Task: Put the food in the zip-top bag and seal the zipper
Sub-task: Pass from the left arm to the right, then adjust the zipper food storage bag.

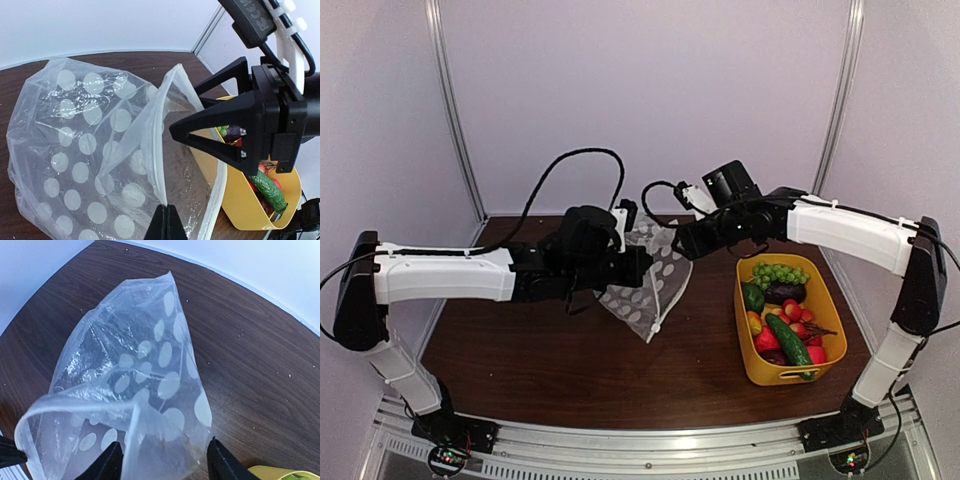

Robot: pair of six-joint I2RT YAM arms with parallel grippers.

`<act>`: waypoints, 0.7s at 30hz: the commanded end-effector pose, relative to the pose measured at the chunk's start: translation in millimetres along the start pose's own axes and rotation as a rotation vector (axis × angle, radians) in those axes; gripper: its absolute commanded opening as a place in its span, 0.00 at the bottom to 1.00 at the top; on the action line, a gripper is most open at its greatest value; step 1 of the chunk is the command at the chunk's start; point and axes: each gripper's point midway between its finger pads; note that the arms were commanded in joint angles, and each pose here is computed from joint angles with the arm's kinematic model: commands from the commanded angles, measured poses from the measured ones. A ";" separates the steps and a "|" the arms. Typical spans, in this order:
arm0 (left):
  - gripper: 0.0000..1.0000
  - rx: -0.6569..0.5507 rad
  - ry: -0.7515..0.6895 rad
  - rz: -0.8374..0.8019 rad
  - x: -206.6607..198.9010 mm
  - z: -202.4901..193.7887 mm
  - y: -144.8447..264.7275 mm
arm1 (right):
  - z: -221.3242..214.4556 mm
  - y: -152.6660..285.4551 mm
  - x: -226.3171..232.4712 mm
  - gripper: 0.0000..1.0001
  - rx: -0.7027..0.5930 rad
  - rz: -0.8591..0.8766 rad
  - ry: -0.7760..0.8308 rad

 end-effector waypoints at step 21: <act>0.82 -0.267 0.066 0.067 105.3 21.7 103.3 | 13.1 49.3 70.3 0.00 -0.085 0.491 0.261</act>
Point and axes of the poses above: each gripper's point midway between its finger pads, its own y axis back along the fingers, its own x axis along the line the jaws close on, z = x × y, and after that the axes turned 15 degrees about -y, right-handed
